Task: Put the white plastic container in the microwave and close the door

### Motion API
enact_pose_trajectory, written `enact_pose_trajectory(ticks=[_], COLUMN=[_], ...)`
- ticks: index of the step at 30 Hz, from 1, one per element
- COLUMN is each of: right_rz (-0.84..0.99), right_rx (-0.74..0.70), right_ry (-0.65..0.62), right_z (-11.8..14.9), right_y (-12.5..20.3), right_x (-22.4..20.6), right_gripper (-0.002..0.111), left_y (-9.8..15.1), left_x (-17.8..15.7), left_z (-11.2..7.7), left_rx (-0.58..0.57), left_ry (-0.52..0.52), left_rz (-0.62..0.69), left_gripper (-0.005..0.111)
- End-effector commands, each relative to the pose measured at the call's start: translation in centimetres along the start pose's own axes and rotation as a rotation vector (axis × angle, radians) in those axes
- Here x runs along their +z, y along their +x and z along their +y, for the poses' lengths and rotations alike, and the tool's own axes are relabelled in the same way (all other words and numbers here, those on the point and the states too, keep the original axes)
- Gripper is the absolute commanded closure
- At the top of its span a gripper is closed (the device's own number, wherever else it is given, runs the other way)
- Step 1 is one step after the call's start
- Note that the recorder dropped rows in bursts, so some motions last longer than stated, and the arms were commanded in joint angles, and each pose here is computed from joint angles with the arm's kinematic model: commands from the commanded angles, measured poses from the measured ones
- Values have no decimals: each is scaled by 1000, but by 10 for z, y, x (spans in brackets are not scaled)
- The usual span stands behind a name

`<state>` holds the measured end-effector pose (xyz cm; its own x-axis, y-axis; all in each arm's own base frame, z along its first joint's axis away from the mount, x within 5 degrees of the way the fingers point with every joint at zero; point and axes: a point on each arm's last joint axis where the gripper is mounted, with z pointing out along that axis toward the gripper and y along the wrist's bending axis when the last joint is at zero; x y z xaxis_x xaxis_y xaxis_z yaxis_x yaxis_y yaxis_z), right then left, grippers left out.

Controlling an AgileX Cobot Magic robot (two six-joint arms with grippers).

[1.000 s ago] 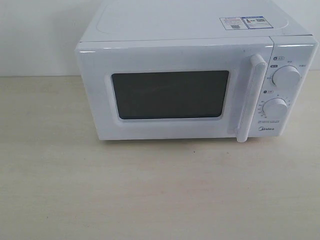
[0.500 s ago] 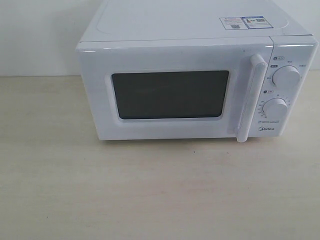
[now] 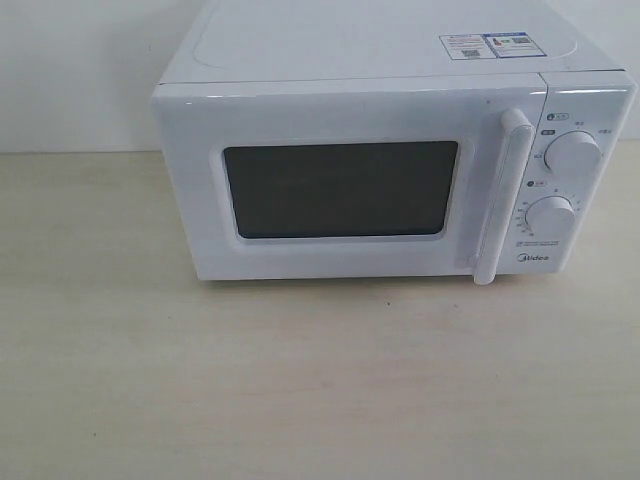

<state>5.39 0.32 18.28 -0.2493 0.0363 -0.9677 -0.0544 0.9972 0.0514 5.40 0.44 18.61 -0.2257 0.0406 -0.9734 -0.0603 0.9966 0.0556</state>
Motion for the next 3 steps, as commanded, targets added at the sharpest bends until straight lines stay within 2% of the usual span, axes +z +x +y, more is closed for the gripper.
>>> enact_pose_trajectory(ticks=[1, 3], right_rz=[-8, -8], right_rx=[-6, -6], right_ry=[6, 6], right_z=[0, 0], right_y=[-1, -1], right_x=[0, 0], right_gripper=[108, 108], left_y=[1, 1], left_x=[0, 0], left_z=[0, 0], left_rx=[-6, -6], left_ry=[-1, -1], left_rz=[2, 2], left_gripper=[103, 103])
